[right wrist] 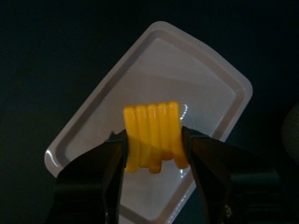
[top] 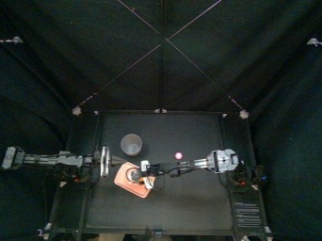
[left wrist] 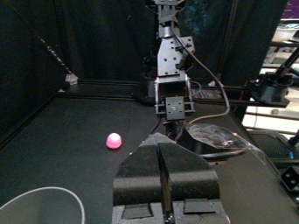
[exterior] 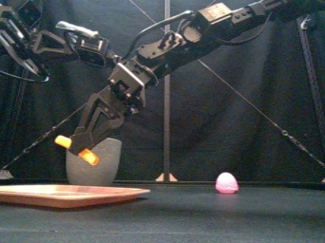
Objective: Pick the fries then place it on the pink plate
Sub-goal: Drop fries on the pink plate and return to neutral
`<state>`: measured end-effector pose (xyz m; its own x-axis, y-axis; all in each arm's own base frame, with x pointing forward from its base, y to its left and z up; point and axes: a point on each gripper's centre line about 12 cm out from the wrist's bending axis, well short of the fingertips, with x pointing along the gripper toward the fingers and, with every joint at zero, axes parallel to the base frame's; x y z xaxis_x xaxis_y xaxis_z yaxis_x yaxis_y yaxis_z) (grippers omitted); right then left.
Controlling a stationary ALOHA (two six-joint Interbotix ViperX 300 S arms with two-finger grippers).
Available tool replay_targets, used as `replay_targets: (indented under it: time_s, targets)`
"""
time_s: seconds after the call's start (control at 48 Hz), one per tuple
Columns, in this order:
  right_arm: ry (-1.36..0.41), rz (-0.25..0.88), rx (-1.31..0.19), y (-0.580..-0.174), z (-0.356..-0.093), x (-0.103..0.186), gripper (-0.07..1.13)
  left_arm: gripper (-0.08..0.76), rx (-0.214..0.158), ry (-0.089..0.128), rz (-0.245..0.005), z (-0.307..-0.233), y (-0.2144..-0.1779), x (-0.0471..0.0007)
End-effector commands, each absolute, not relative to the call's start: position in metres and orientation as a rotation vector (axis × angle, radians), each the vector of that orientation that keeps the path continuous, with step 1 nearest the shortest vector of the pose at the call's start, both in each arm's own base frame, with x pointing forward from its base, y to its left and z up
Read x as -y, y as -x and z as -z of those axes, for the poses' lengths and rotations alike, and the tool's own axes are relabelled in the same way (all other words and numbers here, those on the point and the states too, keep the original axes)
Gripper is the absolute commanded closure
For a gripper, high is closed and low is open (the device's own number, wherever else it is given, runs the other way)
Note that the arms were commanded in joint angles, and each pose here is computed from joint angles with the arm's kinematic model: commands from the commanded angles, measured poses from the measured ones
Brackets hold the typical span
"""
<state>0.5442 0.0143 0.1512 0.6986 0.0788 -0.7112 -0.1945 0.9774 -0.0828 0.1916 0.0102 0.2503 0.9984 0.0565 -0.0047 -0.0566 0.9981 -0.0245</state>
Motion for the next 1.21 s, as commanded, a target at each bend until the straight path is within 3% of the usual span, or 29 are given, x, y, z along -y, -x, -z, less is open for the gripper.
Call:
replay_targets:
  time_s: [0.021,0.146,0.438,0.771,1.208]
  targets:
    - [0.135,-0.144,-0.721,-0.549,-0.177,-0.014,0.20,0.680,0.008,0.029,-0.065,-0.2549,-0.1933,-0.0119]
    - [0.135,-0.142,-0.723,-0.547,-0.175,-0.013,0.08,0.680,0.013,0.032,-0.073,-0.2554,-0.1931,-0.0134]
    - [0.138,-0.115,-0.653,-0.529,-0.186,-0.012,0.08,0.680,0.011,0.046,-0.077,-0.2542,-0.1928,-0.0137]
    - [0.084,0.058,-0.225,-0.457,-0.228,-0.014,0.08,0.680,0.003,0.043,-0.077,-0.2515,-0.1922,-0.0136]
    - [-0.049,0.204,0.019,-0.383,-0.256,-0.019,0.08,0.680,-0.002,0.046,-0.069,-0.2506,-0.1922,-0.0122]
